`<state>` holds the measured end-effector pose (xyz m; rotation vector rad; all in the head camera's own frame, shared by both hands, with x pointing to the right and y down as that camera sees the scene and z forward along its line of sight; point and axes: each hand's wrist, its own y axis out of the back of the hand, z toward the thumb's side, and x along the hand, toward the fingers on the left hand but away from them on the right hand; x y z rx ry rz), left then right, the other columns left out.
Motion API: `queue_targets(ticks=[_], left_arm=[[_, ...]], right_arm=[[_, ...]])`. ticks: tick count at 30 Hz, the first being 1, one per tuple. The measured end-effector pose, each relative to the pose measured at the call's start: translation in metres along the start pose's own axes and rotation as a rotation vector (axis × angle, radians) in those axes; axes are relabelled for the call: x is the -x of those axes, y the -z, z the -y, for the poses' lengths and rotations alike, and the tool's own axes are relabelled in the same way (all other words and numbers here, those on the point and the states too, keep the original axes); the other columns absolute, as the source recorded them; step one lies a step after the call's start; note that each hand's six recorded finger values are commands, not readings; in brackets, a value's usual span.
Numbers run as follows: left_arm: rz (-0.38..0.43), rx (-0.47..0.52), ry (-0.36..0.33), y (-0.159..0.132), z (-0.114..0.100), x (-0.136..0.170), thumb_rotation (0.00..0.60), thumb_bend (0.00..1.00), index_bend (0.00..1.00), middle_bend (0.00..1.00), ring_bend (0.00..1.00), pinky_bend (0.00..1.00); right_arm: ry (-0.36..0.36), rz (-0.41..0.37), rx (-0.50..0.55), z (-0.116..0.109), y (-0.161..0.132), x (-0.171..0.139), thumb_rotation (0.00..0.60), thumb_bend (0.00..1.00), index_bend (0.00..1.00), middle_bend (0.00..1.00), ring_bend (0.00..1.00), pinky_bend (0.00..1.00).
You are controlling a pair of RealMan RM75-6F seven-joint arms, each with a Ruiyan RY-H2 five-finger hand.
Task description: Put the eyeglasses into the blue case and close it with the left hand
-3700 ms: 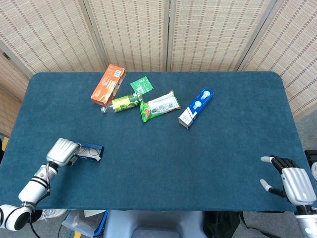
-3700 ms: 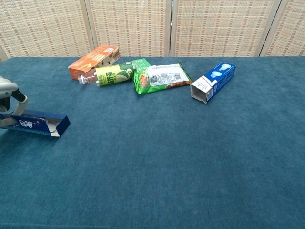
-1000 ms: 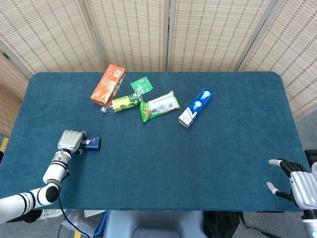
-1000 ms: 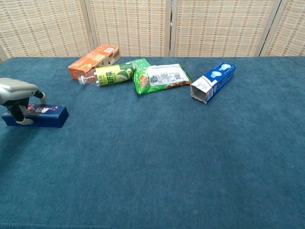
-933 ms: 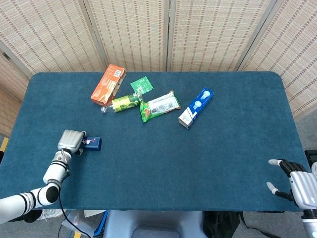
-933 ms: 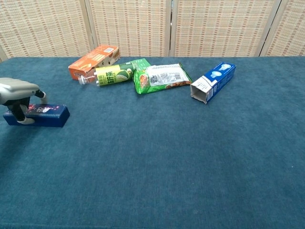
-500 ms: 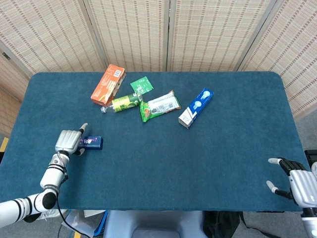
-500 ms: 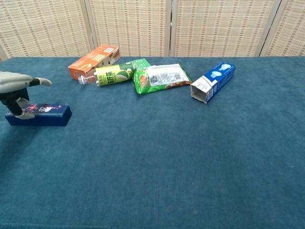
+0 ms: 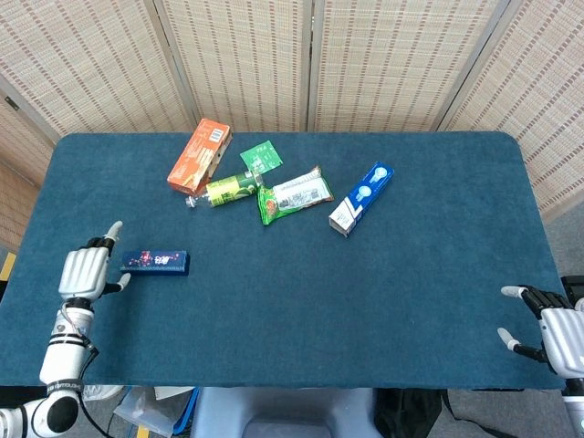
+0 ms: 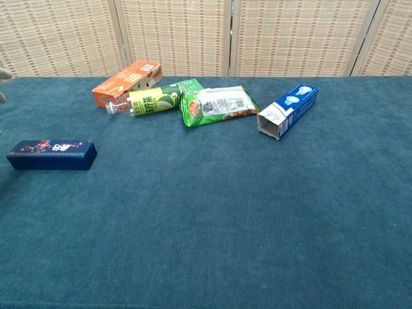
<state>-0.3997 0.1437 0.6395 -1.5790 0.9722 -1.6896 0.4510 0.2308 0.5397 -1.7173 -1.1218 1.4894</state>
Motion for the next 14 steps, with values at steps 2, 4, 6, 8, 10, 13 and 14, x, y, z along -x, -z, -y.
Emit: queue_targets(ticks=[2, 4, 6, 8, 10, 13, 14], left_arm=[[-0.014, 0.007, -0.041, 0.01, -0.004, 0.013, 0.6, 0.26, 0.07, 0.18, 0.17, 0.29], [-0.023, 0.016, -0.074, 0.018, -0.007, 0.024, 0.6, 0.26, 0.08, 0.18, 0.16, 0.27], [-0.026, 0.023, -0.111, 0.024, -0.011, 0.037, 0.6, 0.26, 0.09, 0.18, 0.16, 0.26], [-0.023, 0.026, -0.141, 0.029, -0.014, 0.051, 0.6, 0.26, 0.09, 0.17, 0.16, 0.25], [-0.021, 0.028, -0.16, 0.033, -0.015, 0.063, 0.6, 0.26, 0.09, 0.17, 0.15, 0.24], [-0.024, 0.032, -0.185, 0.038, -0.016, 0.083, 0.6, 0.26, 0.09, 0.16, 0.15, 0.23], [-0.025, 0.037, -0.19, 0.039, -0.016, 0.09, 0.6, 0.26, 0.09, 0.16, 0.15, 0.23]], right_arm=[[0.004, -0.002, 0.002, -0.001, 0.0, 0.001, 0.6, 0.21, 0.29, 0.29, 0.3, 0.26], [0.0, -0.007, 0.009, -0.001, -0.001, 0.001, 0.6, 0.21, 0.29, 0.29, 0.3, 0.26], [-0.006, -0.011, 0.021, -0.001, -0.002, 0.0, 0.6, 0.21, 0.29, 0.29, 0.29, 0.26], [-0.007, -0.014, 0.029, -0.001, -0.002, 0.0, 0.6, 0.21, 0.29, 0.29, 0.28, 0.26], [-0.005, -0.021, 0.029, -0.002, -0.002, 0.0, 0.6, 0.21, 0.29, 0.29, 0.28, 0.26], [-0.003, -0.038, 0.032, -0.002, -0.005, 0.001, 0.6, 0.21, 0.29, 0.29, 0.28, 0.26], [-0.003, -0.044, 0.033, -0.002, -0.006, 0.001, 0.6, 0.21, 0.29, 0.29, 0.28, 0.26]])
